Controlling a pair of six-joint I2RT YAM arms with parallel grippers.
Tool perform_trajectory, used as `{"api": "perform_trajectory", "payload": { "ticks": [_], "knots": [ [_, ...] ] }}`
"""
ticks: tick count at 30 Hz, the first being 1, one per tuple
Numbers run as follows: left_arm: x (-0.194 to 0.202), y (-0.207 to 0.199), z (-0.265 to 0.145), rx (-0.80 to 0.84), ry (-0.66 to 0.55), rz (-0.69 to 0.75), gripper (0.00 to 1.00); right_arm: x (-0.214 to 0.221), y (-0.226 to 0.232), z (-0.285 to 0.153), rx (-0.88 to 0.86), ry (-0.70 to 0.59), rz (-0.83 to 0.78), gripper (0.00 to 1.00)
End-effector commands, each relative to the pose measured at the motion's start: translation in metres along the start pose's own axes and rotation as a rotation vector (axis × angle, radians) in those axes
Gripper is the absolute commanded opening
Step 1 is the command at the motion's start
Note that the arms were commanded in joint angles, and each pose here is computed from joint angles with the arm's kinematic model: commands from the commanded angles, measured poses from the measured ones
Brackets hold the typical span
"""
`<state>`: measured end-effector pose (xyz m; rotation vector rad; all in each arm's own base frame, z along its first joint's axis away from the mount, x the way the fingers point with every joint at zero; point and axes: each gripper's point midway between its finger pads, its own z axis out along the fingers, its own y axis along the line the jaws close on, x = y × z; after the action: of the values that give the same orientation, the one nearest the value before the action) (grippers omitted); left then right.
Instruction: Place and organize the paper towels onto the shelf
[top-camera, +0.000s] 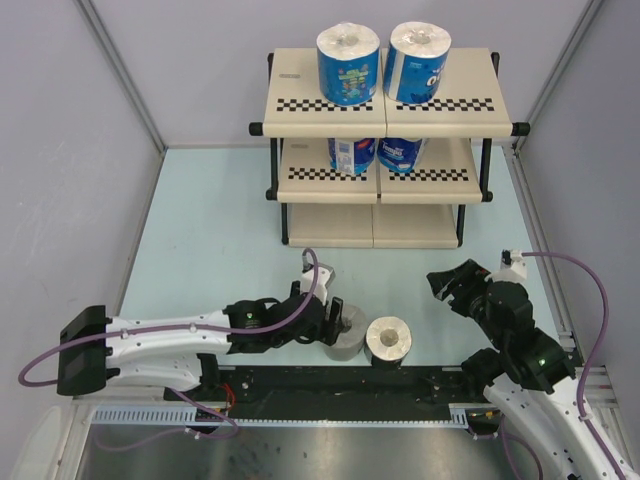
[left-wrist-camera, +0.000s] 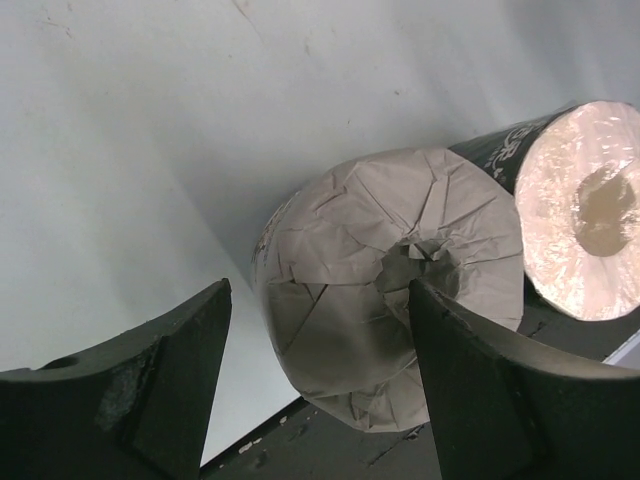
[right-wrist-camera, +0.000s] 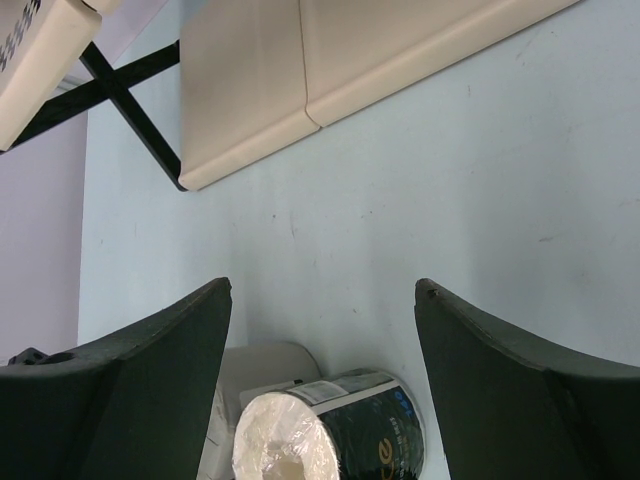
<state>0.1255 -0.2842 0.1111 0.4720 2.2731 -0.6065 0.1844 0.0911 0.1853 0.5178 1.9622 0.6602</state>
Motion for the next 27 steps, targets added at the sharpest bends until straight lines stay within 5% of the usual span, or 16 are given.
{"api": "perform_trajectory", "payload": {
  "ticks": [1,7,11,14,27],
  "knots": [
    [-0.006,-0.011,0.003,0.022,-0.004,0.026,0.76,-0.002,0.002,0.0,-0.008,-0.009,0.002,0.79],
    [-0.005,-0.012,0.006,0.014,0.01,0.04,0.68,-0.003,0.002,0.001,-0.007,-0.012,0.0,0.79],
    [-0.008,-0.015,0.006,0.024,0.001,0.036,0.38,-0.002,0.002,0.003,0.0,-0.009,-0.005,0.79],
    [-0.011,-0.017,0.005,0.033,-0.01,0.035,0.26,-0.001,0.003,0.003,-0.004,-0.004,-0.006,0.79],
    [-0.098,0.002,0.01,-0.02,-0.26,-0.16,0.27,-0.001,0.0,0.004,0.003,-0.005,-0.01,0.79]
  ]
}}
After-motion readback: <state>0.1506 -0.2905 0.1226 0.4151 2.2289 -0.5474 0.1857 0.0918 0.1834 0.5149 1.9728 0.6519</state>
